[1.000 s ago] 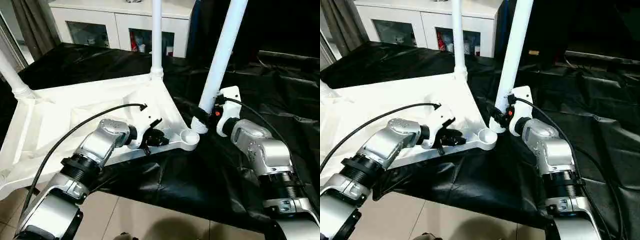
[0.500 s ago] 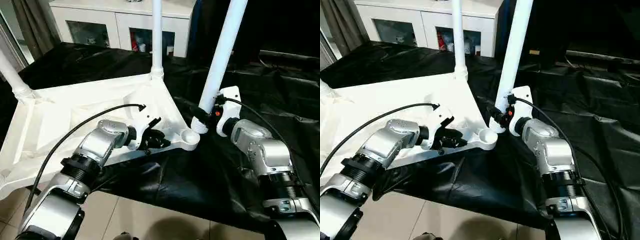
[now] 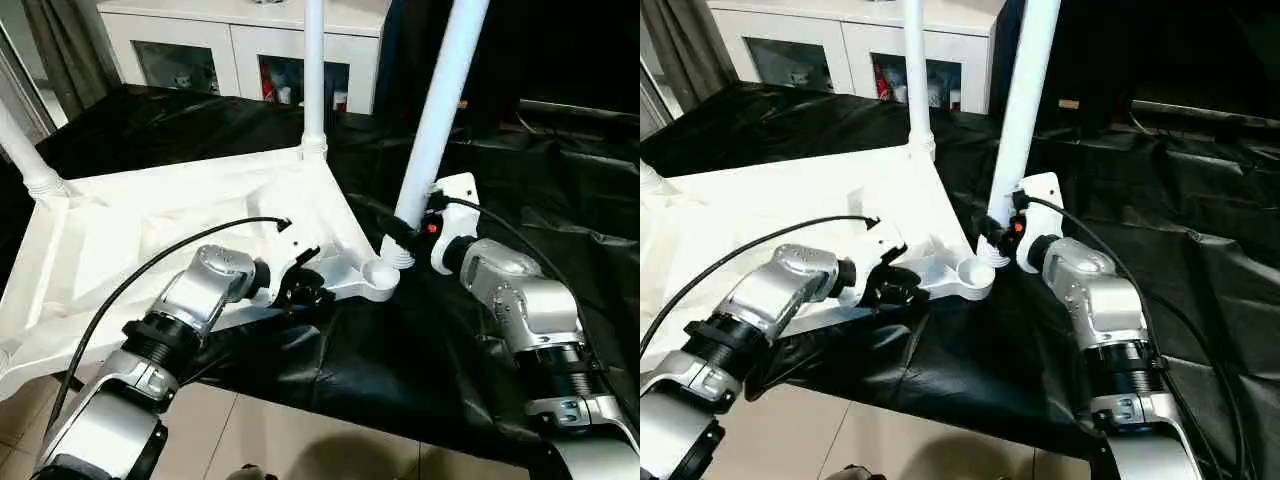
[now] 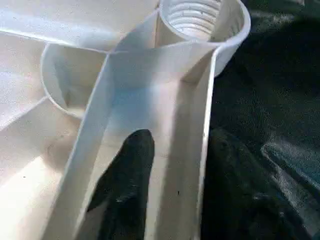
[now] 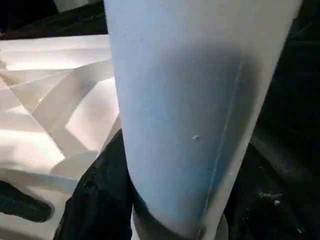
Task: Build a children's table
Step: Insert table leg to table base
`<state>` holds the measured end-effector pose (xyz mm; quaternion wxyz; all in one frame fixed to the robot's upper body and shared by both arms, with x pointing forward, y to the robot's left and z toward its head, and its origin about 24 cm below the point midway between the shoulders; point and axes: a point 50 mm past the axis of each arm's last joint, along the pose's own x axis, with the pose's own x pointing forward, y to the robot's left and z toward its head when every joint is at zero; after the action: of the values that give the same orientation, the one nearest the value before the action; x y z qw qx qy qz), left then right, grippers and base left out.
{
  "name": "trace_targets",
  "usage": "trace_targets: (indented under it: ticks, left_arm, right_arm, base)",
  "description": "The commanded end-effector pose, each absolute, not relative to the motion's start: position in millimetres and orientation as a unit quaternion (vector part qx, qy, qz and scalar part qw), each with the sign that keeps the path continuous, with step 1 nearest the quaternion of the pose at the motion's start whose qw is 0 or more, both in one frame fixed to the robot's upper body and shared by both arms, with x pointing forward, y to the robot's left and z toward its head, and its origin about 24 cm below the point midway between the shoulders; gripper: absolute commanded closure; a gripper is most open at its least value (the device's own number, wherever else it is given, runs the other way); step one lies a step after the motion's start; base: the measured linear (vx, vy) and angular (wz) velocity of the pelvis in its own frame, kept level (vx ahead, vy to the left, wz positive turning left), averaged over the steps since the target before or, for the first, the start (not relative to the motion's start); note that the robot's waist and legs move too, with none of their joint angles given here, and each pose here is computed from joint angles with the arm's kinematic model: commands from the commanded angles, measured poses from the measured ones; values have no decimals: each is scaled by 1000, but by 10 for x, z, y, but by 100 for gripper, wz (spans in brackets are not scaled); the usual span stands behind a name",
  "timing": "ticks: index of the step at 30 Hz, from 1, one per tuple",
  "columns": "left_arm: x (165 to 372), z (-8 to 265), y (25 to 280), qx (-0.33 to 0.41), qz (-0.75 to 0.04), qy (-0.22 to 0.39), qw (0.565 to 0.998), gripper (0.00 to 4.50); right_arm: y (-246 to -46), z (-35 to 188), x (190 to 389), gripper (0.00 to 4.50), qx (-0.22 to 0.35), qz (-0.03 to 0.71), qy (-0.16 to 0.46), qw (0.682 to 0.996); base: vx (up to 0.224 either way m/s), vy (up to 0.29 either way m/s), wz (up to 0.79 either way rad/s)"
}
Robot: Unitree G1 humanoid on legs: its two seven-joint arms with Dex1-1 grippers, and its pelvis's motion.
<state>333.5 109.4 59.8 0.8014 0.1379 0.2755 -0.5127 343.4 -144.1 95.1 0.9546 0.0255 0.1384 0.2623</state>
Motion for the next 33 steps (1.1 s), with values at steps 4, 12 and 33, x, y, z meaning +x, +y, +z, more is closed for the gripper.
trace_targets:
  ticks: [4, 12, 33]
  left_arm:
    - [3337, 579, 1142, 148, -512, 279, 799, 337]
    - [3295, 550, 1174, 152, -528, 279, 788, 415]
    - [3261, 607, 1162, 135, -556, 227, 788, 450]
  right_arm:
    - [-1367, 1051, 3411, 259, 20, 317, 128, 940]
    - [-1382, 1037, 3318, 260, 9, 363, 149, 920]
    - [-1207, 804, 3430, 260, 11, 384, 183, 905]
  base:
    - [0, 0, 0]
    - [0, 0, 0]
    - [0, 0, 0]
